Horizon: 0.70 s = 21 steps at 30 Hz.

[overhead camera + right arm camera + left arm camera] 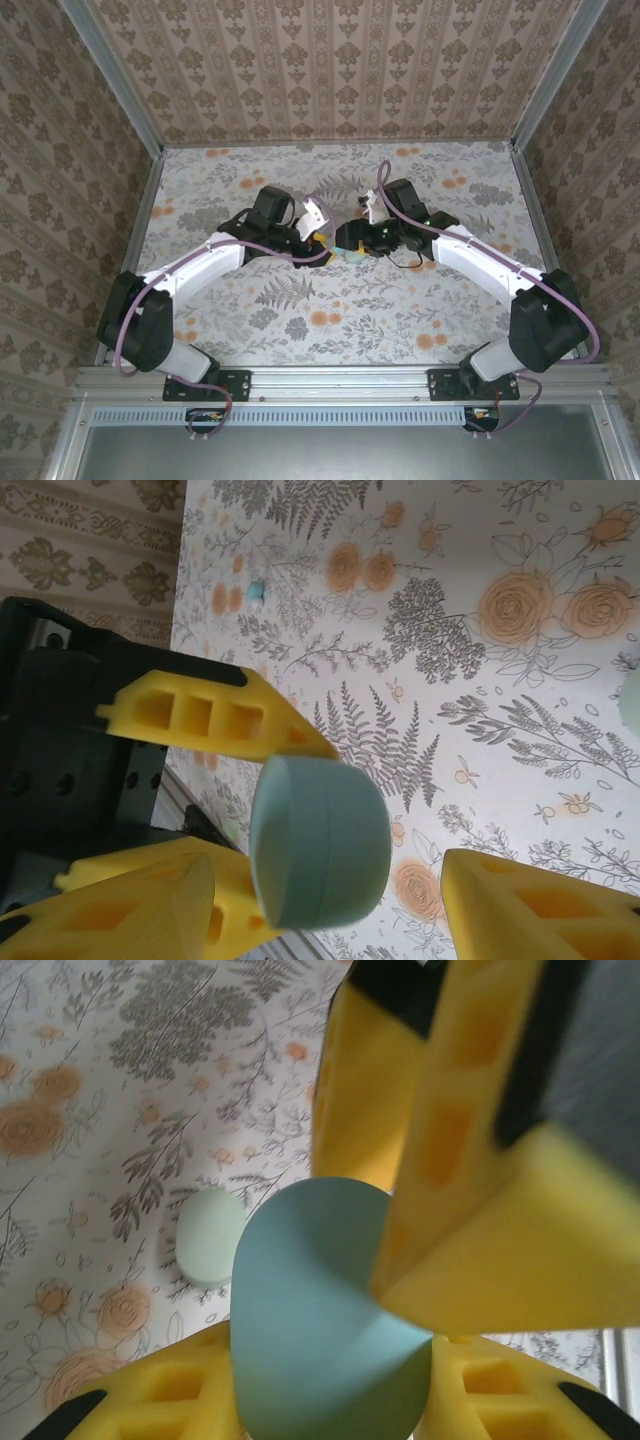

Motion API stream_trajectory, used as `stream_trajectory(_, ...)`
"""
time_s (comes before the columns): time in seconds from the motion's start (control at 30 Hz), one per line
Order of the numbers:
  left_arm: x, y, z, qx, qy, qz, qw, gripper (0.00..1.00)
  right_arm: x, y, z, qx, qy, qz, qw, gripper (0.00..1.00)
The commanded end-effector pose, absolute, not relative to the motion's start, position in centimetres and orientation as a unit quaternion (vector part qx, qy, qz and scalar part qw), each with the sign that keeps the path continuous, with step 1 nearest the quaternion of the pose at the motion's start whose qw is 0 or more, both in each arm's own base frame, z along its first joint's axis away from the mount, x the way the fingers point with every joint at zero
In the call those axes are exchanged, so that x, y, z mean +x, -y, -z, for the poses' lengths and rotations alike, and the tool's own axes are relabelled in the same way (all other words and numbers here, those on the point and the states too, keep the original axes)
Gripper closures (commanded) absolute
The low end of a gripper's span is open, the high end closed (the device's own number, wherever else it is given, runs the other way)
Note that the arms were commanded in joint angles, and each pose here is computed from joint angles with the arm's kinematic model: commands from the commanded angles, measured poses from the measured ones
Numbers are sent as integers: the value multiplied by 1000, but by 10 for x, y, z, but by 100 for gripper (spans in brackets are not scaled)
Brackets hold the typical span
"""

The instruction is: Insert the wireless bluetooth earbuds into the charging case

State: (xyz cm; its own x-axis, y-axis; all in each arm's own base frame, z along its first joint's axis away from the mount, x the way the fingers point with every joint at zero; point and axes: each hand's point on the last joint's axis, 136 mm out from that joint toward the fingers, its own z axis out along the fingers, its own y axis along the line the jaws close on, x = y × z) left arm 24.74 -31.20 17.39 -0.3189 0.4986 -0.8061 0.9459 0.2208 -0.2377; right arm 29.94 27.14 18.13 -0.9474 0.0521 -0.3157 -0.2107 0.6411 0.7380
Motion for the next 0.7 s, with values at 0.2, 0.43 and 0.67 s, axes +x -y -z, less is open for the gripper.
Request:
stream_trajectory(0.2,225,313,-202,508,-694,407,307,73,279,-278,-195,-33,-878,-459,133,48)
stream_trajectory(0.43,236,308,-205,485,-711,385,334,58,272,-287,-214,-5,-852,-507,128,77)
stream_trajectory(0.67,249,278,-242,393,-702,389,449,27,288,-286,-243,100,-791,-583,152,81)
